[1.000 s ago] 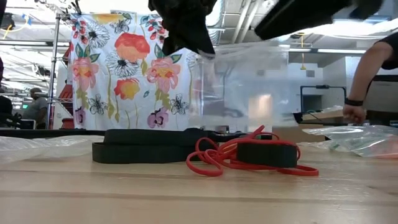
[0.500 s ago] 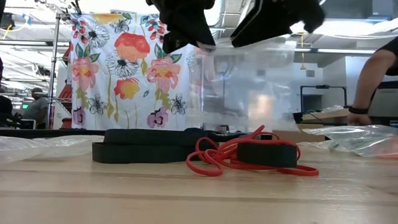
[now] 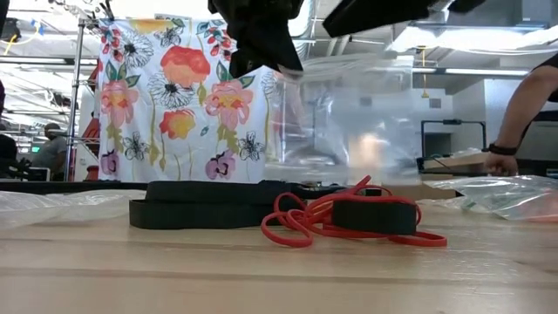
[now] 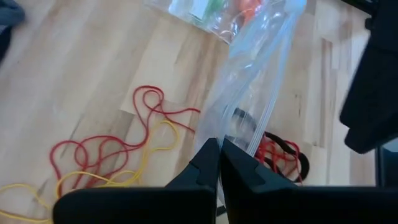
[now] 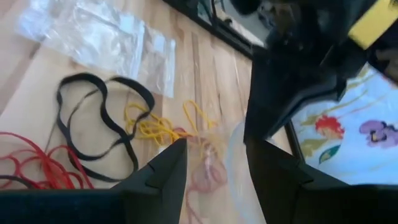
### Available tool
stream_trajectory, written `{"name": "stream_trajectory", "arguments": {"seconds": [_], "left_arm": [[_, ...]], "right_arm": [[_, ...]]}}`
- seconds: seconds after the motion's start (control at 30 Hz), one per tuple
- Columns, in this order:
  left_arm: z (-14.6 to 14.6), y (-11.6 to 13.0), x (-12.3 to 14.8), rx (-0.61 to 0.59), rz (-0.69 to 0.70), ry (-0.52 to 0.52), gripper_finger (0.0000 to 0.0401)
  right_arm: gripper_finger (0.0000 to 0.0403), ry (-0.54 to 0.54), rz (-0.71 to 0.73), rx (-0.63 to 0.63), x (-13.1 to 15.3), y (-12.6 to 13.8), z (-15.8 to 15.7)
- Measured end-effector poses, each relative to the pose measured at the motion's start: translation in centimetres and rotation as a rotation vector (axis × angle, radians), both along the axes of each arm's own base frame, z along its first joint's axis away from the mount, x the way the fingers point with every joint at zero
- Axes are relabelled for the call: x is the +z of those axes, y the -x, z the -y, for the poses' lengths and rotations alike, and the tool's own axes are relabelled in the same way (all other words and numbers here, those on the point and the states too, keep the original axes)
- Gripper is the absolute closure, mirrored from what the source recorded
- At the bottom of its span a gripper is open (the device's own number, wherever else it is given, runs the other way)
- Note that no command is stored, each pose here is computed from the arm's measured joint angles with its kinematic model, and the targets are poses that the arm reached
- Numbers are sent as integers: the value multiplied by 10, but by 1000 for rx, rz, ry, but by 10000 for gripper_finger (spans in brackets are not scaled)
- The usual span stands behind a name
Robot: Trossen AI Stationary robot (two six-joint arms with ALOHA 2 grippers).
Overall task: Sort rubber bands
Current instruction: Open the transparent zip bag
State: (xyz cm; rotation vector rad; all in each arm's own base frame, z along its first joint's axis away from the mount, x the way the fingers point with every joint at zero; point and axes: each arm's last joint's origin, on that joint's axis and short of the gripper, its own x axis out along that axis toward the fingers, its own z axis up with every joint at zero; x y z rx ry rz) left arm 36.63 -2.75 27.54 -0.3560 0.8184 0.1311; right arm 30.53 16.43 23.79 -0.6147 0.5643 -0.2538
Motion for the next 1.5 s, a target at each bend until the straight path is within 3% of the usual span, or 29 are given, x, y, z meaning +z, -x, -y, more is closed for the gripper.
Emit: {"name": "stream_trajectory", "arguments": {"seconds": [0.27, 0.6, 0.73, 0.93, 1.2, 1.5], "left_arm": [[7, 0, 1, -32, 7, 29, 401], [17, -5, 7, -113, 94, 81, 401], [16, -6, 8, -114, 103, 76, 401], [14, -7, 9, -54, 125, 4, 401], [15, -9, 8, -33, 141, -96, 401], [30, -10, 4, -110, 142, -61, 401]], "right_arm": [[239, -19, -45, -12, -4, -2, 10], [242, -69, -147, -121, -15, 4, 25], [278, -95, -140, -141, -16, 5, 25], [391, -136, -159, -122, -16, 2, 28], [400, -354, -81, 7, -8, -11, 22], [401, -341, -7, 89, 0, -19, 20]]}}
